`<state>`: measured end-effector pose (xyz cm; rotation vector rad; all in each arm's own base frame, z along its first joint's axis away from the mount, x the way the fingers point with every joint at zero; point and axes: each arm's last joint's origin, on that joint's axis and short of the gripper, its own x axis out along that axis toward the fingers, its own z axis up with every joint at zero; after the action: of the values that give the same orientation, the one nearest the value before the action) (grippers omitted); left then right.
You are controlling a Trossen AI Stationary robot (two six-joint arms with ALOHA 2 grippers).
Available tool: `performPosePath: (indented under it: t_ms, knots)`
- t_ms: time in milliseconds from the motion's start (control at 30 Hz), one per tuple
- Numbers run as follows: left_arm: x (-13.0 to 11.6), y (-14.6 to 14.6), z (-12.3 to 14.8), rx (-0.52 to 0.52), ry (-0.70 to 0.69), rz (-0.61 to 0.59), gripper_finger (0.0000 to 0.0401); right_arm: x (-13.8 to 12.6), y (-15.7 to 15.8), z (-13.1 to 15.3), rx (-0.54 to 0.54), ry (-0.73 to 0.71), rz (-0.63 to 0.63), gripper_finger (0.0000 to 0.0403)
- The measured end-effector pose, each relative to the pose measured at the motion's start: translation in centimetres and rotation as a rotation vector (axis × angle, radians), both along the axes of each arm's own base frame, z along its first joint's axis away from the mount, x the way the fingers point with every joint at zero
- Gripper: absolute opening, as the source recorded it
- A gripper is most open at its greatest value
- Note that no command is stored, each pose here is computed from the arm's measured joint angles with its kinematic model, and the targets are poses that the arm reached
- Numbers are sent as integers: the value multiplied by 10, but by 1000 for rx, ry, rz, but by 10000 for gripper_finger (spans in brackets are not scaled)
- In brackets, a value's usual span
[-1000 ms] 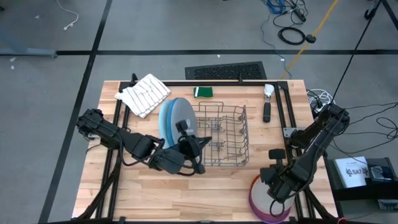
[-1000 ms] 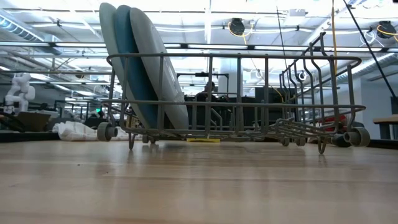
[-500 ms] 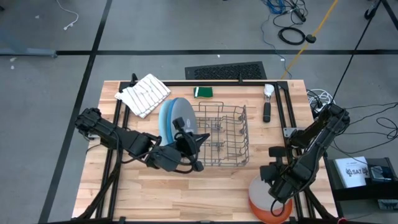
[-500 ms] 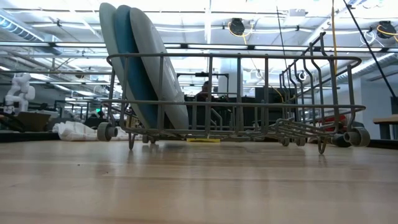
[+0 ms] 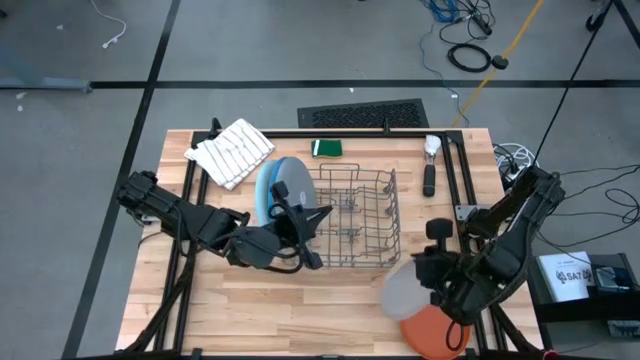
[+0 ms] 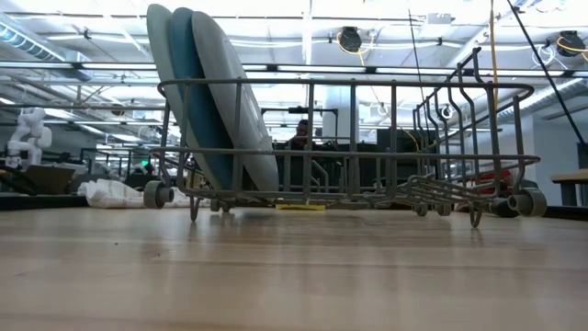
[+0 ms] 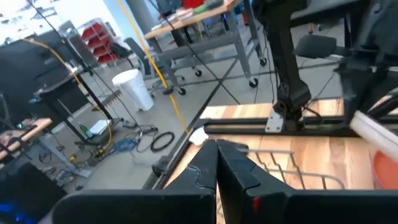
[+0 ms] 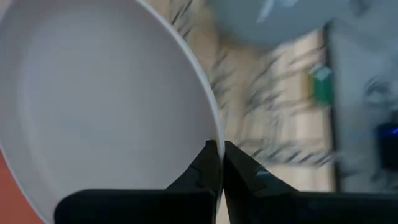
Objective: Sort dishes
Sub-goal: Put the white plate into the dish rack
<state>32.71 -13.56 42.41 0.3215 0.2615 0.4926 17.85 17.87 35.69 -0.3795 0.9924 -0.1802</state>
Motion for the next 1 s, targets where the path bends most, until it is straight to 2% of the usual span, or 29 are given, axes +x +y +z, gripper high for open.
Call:
performPosePath:
  t_ms: [300, 467, 533, 667, 800, 1000]
  knots:
    - [1, -2, 15, 184, -2, -40, 4, 28, -15, 48, -283, -265, 108, 0]
    - [1, -2, 19, 351, 61, -54, 4, 52, -28, 63, -429, -318, 129, 0]
    - [1, -1, 23, 381, 55, -11, 4, 61, -36, 65, -465, -311, 120, 0]
    - [-7, 4, 36, 365, 7, 69, 17, 76, -58, 62, -568, -271, 33, 0]
    - [-16, 11, 41, 259, -41, 114, 53, 87, -82, 54, -596, -260, -117, 0]
    - [-16, 30, 23, 82, -28, 185, 98, 93, -104, 43, -660, -343, -379, 0]
